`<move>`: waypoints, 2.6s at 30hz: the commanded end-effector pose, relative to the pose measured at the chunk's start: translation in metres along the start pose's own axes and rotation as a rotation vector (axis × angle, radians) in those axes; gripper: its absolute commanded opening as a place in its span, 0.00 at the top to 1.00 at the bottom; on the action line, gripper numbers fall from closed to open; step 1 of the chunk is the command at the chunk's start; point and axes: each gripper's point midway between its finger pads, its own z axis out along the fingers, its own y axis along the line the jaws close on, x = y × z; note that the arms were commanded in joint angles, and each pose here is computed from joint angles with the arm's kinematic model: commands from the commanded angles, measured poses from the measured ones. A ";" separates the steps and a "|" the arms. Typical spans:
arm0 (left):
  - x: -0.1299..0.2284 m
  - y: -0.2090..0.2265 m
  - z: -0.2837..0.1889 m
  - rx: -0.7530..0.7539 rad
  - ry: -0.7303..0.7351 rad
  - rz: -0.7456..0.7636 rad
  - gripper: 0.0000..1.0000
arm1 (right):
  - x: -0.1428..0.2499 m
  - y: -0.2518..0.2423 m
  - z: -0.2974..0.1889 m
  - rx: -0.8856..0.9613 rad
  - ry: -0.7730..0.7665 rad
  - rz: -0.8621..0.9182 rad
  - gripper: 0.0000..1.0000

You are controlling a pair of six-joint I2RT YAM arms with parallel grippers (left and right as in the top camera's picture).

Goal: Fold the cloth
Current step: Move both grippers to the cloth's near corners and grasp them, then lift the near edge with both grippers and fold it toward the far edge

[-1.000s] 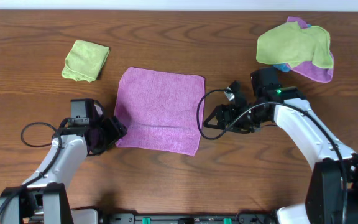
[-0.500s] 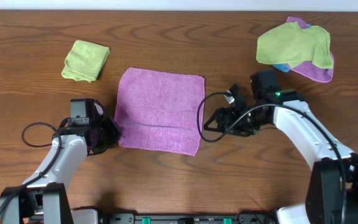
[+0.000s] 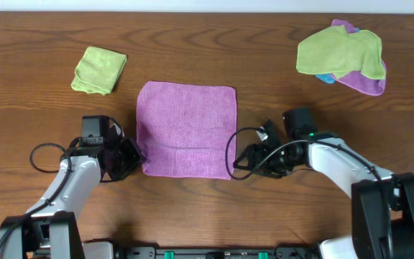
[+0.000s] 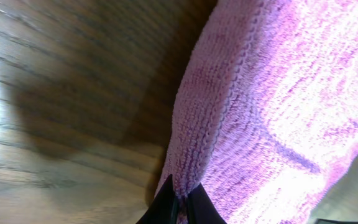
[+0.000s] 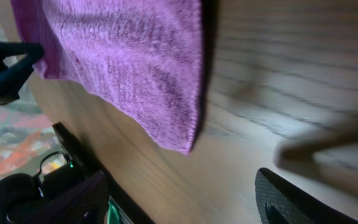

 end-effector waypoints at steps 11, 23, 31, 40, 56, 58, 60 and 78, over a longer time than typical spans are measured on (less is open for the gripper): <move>0.012 -0.009 0.001 0.066 0.061 -0.002 0.94 | 0.012 0.011 0.026 0.098 0.008 -0.018 0.26; 0.016 -0.014 0.000 0.096 0.080 -0.002 0.94 | -0.006 0.006 0.031 0.105 -0.081 -0.030 0.35; 0.017 -0.016 0.000 0.108 0.088 -0.002 0.94 | -0.003 0.003 0.041 0.107 -0.070 -0.019 0.37; 0.017 -0.017 -0.001 0.114 0.092 -0.001 0.94 | -0.002 0.001 0.055 0.126 -0.063 -0.030 0.64; 0.034 -0.031 -0.012 0.184 0.173 0.051 0.94 | 0.000 0.016 -0.004 0.152 -0.160 -0.082 0.99; 0.037 -0.036 -0.016 0.207 0.184 0.051 0.94 | 0.004 0.020 -0.010 0.153 -0.166 -0.085 0.98; 0.040 -0.039 -0.021 0.217 0.182 0.055 0.94 | 0.007 0.023 -0.015 0.151 -0.170 -0.088 0.98; -0.028 -0.067 -0.043 0.271 -0.150 -0.014 0.94 | -0.041 0.017 -0.044 0.299 -0.443 -0.171 0.99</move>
